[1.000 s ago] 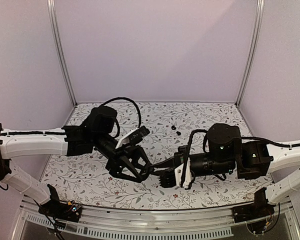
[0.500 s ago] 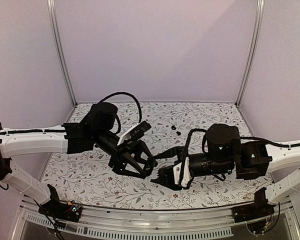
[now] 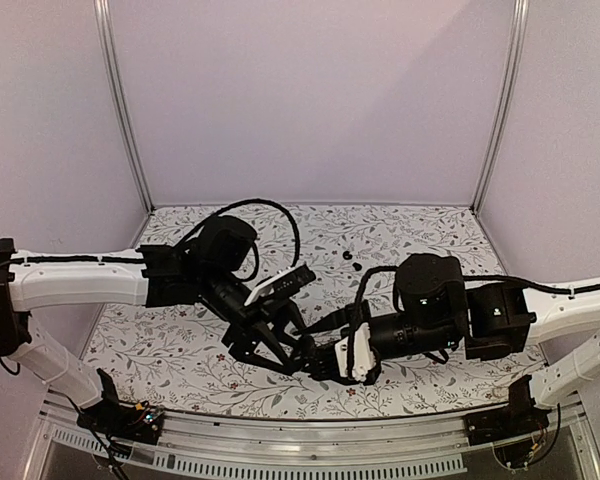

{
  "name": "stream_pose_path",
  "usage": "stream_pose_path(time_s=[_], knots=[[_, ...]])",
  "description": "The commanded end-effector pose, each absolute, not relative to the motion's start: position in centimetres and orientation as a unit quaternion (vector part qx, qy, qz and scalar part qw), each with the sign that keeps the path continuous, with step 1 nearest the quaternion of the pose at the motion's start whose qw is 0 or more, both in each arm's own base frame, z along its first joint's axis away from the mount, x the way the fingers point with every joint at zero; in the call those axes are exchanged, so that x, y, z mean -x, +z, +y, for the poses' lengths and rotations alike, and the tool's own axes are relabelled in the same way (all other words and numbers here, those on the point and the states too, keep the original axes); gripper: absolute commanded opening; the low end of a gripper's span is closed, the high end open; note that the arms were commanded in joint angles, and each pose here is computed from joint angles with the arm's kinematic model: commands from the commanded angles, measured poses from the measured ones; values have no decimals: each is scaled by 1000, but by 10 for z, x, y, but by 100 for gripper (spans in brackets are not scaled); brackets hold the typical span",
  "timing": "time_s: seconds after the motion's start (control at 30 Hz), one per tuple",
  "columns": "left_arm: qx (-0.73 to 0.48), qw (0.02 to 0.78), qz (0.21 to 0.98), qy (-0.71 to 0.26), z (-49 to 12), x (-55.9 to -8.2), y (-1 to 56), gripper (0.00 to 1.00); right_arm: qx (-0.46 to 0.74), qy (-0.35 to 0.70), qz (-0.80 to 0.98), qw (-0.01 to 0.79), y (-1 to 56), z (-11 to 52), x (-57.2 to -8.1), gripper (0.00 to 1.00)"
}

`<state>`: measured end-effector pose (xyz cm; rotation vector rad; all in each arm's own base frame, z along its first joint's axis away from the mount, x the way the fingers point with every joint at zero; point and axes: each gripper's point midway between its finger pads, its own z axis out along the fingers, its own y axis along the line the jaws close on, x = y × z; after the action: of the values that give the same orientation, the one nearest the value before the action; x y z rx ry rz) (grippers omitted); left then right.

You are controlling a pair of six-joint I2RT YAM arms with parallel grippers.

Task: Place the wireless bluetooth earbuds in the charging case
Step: Pass from the left arm to the right

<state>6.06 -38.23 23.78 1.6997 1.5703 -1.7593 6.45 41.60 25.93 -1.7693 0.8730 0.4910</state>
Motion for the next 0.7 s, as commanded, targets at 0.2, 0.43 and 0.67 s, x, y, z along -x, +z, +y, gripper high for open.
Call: stream_pose_path(time_s=[0.2, 0.43, 0.67], knots=[[-599, 86, 503, -617, -384, -41, 246, 47, 755, 212, 356, 507, 256, 421, -57, 38], [-602, 87, 504, -613, -385, -42, 246, 48, 760, 217, 352, 502, 255, 423, -51, 24], [-598, 81, 509, -614, -387, -44, 244, 48, 765, 227, 345, 493, 251, 426, -40, 26]])
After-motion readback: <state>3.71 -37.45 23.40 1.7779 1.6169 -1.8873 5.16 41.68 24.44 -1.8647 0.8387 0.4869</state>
